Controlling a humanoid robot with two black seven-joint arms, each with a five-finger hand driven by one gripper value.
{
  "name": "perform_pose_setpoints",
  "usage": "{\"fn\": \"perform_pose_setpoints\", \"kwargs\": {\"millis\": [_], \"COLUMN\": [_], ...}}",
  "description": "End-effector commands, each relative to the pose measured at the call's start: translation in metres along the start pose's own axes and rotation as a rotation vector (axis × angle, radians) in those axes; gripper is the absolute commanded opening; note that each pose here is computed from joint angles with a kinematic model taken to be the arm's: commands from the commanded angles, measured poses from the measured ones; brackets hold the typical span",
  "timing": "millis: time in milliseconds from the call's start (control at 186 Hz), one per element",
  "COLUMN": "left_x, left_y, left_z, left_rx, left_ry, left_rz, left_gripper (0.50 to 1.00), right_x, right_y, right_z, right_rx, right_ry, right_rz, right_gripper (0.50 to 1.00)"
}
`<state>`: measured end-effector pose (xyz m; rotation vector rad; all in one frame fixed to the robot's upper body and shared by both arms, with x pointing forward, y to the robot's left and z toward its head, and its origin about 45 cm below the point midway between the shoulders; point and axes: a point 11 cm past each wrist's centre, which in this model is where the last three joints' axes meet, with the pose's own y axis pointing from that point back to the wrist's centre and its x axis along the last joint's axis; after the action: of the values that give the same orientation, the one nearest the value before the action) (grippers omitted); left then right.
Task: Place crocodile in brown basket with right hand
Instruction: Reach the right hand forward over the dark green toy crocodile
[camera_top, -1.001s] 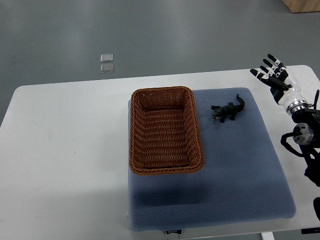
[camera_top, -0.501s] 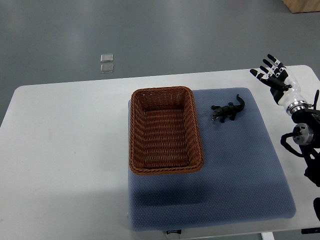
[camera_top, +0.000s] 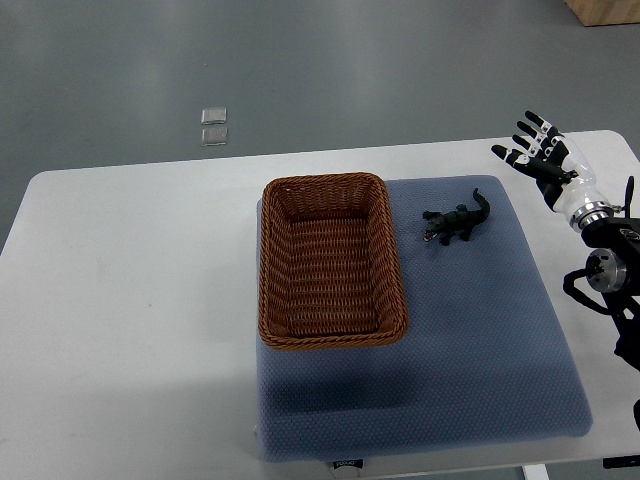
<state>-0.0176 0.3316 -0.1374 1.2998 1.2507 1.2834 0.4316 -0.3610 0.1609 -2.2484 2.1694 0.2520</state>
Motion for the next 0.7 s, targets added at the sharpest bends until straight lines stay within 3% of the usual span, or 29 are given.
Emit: {"fn": "perform_pose_setpoints", "kwargs": {"millis": [0,312,694], "left_x": [0.0,0.0,0.0], "left_y": [0.0,0.0,0.0], "left_z": [0.0,0.0,0.0], "left_rx": [0.0,0.0,0.0], "left_ry": [0.001,0.001,-0.001], "left_rz": [0.0,0.0,0.0], "left_gripper": [1.0,1.0,1.0], "right_x": [-0.005,-0.023,-0.016], "right_y": [0.002,-0.006,0.003], "right_z": [-0.001,-0.032,-0.025], "right_rx": [-0.032,-0.008,-0.098], "right_ry": [0.165,0.531,1.114], "right_rz": [-0.086,-0.26,-0.439], "right_gripper": [0.93,0.928,0.928]}}
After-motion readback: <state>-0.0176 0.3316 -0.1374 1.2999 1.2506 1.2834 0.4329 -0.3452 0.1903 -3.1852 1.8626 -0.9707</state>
